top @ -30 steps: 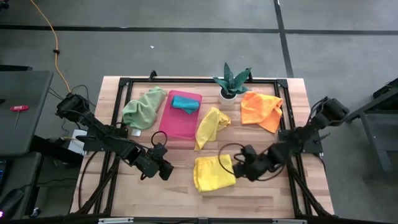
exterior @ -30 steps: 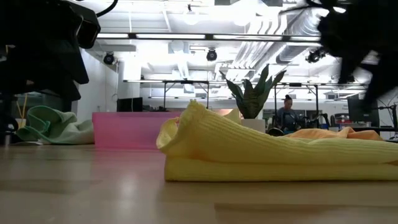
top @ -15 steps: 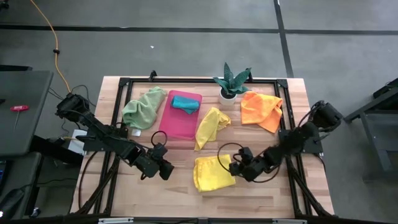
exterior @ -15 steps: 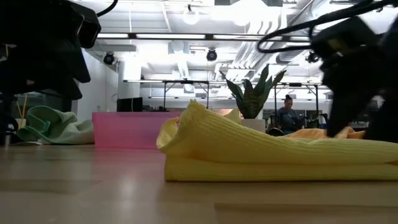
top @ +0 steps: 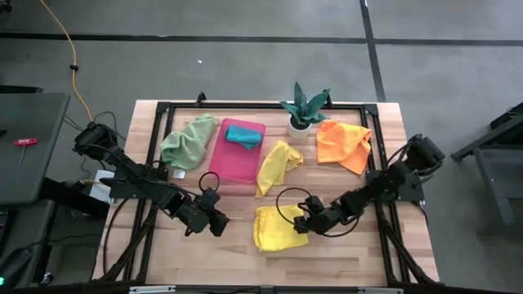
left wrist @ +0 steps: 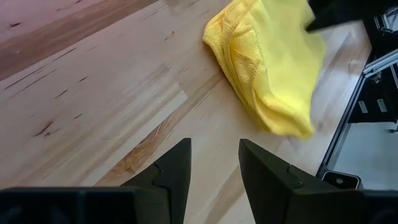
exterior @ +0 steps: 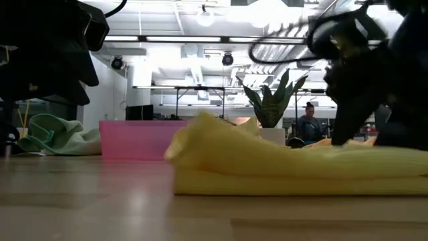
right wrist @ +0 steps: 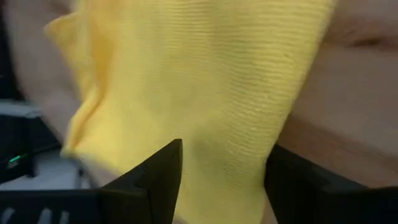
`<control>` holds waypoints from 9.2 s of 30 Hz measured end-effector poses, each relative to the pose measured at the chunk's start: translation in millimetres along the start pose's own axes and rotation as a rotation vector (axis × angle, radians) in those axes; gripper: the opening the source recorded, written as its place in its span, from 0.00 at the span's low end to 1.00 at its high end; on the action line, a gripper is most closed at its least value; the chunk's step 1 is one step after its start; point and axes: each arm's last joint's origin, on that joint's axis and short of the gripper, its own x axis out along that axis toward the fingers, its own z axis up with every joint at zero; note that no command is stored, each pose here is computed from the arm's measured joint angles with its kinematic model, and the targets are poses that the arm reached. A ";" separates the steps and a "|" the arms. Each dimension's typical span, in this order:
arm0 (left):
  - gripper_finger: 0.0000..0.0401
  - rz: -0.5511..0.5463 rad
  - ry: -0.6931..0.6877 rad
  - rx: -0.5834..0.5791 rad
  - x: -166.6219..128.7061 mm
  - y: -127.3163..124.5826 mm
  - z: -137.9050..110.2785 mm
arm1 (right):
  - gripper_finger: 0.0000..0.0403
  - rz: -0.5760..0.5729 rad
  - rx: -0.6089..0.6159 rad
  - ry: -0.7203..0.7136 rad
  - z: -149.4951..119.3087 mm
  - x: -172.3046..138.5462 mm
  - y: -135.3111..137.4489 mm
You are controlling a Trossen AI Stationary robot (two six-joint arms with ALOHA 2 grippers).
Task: Fold microfiber towels
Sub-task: Fold the bottom yellow microfiber cloth, then put the yellow microfiber cloth into the pink bin
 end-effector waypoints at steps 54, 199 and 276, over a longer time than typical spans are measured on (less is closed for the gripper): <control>0.31 -0.046 -0.066 0.021 7.0 -5.7 3.7 | 0.00 -0.213 -0.002 0.089 -12.1 -61.1 -13.2; 0.00 0.041 0.042 0.759 143.7 -104.0 97.5 | 0.00 0.025 -0.197 -0.070 -24.1 -33.0 1.0; 0.05 -0.189 -0.169 0.509 83.3 -116.7 70.6 | 0.00 0.114 -0.328 -0.351 -53.3 -130.9 -36.0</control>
